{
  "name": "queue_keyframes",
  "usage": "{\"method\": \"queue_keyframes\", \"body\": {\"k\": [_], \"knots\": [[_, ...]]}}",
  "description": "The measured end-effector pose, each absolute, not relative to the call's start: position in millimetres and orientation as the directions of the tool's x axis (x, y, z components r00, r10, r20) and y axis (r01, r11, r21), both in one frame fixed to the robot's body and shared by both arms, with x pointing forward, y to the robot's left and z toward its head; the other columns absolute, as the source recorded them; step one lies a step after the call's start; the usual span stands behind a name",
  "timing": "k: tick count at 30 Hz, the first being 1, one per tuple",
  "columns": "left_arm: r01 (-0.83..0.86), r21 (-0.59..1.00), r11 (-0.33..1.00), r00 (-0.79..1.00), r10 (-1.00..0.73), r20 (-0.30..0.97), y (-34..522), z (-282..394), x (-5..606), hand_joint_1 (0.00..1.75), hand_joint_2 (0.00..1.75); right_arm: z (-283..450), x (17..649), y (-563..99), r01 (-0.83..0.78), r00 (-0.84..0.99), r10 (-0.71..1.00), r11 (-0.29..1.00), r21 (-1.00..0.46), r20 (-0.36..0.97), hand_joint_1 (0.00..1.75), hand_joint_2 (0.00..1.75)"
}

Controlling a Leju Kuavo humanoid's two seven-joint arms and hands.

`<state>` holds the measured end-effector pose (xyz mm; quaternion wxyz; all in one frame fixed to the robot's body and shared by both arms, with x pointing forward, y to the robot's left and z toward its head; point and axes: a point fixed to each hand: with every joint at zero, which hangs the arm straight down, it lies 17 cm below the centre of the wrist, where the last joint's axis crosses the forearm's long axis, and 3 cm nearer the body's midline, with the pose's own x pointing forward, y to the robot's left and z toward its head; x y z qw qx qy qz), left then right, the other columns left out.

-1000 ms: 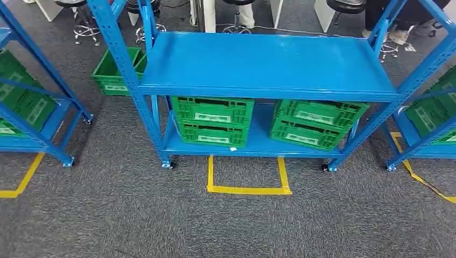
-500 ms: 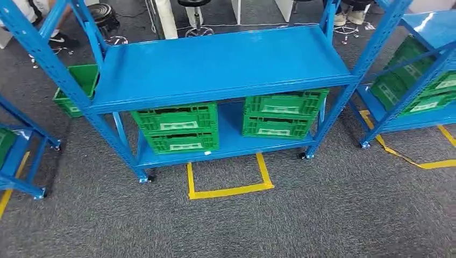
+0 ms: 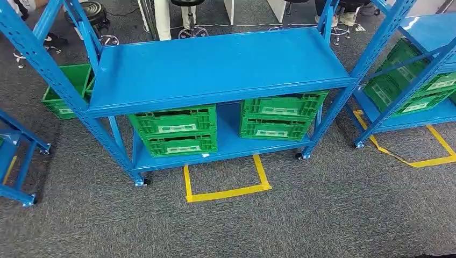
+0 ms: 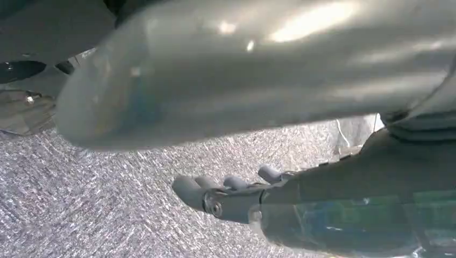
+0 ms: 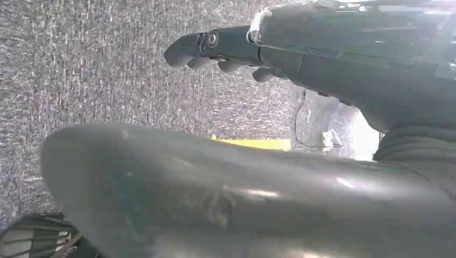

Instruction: Take the parts from the cabinet and place them on the table.

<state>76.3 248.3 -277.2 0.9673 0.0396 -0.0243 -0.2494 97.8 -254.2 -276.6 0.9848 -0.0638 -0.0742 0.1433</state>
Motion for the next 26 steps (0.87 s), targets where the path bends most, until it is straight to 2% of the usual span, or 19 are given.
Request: {"method": "queue_keyframes", "body": {"k": [9,10,26], "knots": [[0.481,0.087,0.872,0.874,-0.485,0.025,248.4,-277.2,75.8,0.00,0.00,-276.6,97.3,-251.9,-0.275,0.948,0.292,0.951,-0.139,0.127,0.00,0.00],[0.481,0.087,0.872,0.874,-0.485,0.025,248.2,-277.2,75.8,0.00,0.00,-276.6,97.0,-251.7,-0.275,0.948,0.292,0.952,-0.137,0.126,0.00,1.75],[0.445,0.081,0.892,0.894,-0.448,0.016,245.8,-277.0,74.5,0.00,0.00,-277.3,89.3,-250.8,-0.279,0.953,0.290,0.953,-0.122,0.087,0.00,1.75]]}}
